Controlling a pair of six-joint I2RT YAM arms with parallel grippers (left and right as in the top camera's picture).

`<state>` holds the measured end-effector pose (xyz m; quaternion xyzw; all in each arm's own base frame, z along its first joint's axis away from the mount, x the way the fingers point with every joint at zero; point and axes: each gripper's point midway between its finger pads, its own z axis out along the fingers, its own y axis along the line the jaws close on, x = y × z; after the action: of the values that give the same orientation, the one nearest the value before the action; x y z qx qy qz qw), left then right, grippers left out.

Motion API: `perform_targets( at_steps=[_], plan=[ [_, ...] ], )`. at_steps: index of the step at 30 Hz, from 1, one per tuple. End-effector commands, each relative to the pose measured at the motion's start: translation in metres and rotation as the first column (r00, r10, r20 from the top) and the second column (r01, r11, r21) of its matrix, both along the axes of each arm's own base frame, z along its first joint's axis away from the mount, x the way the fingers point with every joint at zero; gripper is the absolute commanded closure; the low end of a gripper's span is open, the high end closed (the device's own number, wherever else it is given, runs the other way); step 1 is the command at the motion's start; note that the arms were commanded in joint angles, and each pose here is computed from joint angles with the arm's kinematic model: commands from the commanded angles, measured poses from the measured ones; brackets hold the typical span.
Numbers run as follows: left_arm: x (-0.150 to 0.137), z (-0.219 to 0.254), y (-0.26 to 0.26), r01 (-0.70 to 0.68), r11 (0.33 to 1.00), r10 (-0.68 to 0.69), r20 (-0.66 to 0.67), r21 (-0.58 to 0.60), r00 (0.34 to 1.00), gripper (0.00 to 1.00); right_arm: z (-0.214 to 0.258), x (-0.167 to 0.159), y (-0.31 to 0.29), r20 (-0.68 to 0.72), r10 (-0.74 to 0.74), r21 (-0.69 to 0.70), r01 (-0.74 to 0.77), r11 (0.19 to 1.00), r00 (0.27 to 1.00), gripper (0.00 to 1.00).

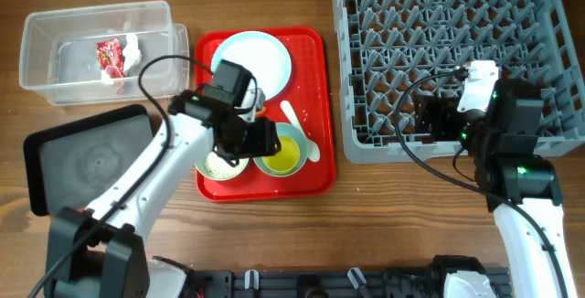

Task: Sort waste into correct bins and load items into the dishwasher rack
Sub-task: 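Grasp the yellow cup with the left gripper and lift it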

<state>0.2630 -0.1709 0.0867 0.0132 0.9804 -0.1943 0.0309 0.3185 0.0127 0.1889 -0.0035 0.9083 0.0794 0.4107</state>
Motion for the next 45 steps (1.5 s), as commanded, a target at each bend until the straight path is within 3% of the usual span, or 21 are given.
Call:
perform_targets(
  at_steps=[1, 3, 8, 11, 14, 20, 25, 28, 31, 34, 35, 40, 42, 45],
  plan=[
    [-0.001, -0.011, 0.003, 0.03, 0.996, -0.033, 0.039, 0.088, 0.999, 0.39, 0.009, 0.004, -0.002, 0.017, -0.017, -0.002, 0.017, 1.0, 1.0, 0.05],
    [-0.002, -0.015, -0.001, 0.035, 0.995, -0.038, 0.032, 0.095, 0.999, 0.4, 0.009, 0.004, -0.002, 0.017, -0.017, -0.002, 0.017, 1.0, 1.0, 0.05],
    [0.0, -0.025, 0.003, 0.018, 0.991, -0.021, 0.019, 0.131, 1.0, 0.6, 0.009, 0.004, -0.002, 0.017, -0.017, -0.002, 0.017, 1.0, 1.0, 0.05],
    [0.002, -0.025, 0.002, 0.018, 0.992, -0.021, 0.026, 0.128, 0.999, 0.81, 0.009, 0.004, -0.002, 0.017, -0.017, -0.002, 0.017, 1.0, 1.0, 0.05],
    [0.004, -0.025, 0.001, 0.016, 0.992, -0.021, 0.032, 0.125, 0.999, 0.94, 0.009, 0.004, -0.002, 0.017, -0.017, -0.002, 0.017, 1.0, 1.0, 0.05],
    [0.03, -0.005, 0.009, -0.047, 0.995, 0.04, 0.085, 0.091, 0.996, 0.96, 0.017, 0.01, -0.002, 0.059, -0.018, -0.002, 0.018, 1.0, 0.998, 0.05],
    [0.076, 0.053, 0.01, -0.108, 0.984, 0.129, 0.146, -0.142, 0.981, 0.96, 0.039, 0.025, 0.003, 0.16, -0.026, 0.055, 0.017, 0.998, 0.987, 0.07],
    [0.092, 0.094, 0.002, -0.077, 0.922, 0.145, 0.155, -0.378, 0.977, 0.96, 0.054, 0.025, 0.036, 0.234, 0.17, 0.091, -0.196, 0.976, 0.957, 0.09],
    [0.094, 0.139, -0.01, 0.043, 0.776, 0.092, 0.181, -0.629, 0.979, 0.96, 0.065, 0.015, 0.078, 0.311, 0.403, 0.144, -0.462, 0.875, 0.861, 0.05],
    [0.09, 0.163, -0.014, 0.125, 0.677, 0.048, 0.213, -0.725, 0.976, 0.96, 0.072, 0.007, 0.104, 0.371, 0.523, 0.218, -0.62, 0.754, 0.767, 0.02],
    [0.086, 0.17, -0.017, 0.148, 0.647, 0.029, 0.219, -0.748, 0.975, 0.96, 0.078, 0.001, 0.116, 0.414, 0.58, 0.243, -0.7, 0.672, 0.701, 0.01],
    [0.081, 0.174, -0.022, 0.167, 0.623, 0.005, 0.217, -0.764, 0.976, 0.96, 0.092, -0.018, 0.138, 0.551, 0.697, 0.257, -0.888, 0.381, 0.458, 0.01],
    [0.079, 0.174, -0.025, 0.172, 0.622, -0.004, 0.217, -0.764, 0.976, 0.96, 0.091, -0.018, 0.14, 0.563, 0.704, 0.285, -0.901, 0.327, 0.434, 0.01],
    [0.074, 0.174, -0.035, 0.189, 0.617, -0.031, 0.217, -0.764, 0.976, 0.96, 0.082, -0.009, 0.139, 0.547, 0.699, 0.341, -0.885, 0.316, 0.461, 0.0]
  ],
)
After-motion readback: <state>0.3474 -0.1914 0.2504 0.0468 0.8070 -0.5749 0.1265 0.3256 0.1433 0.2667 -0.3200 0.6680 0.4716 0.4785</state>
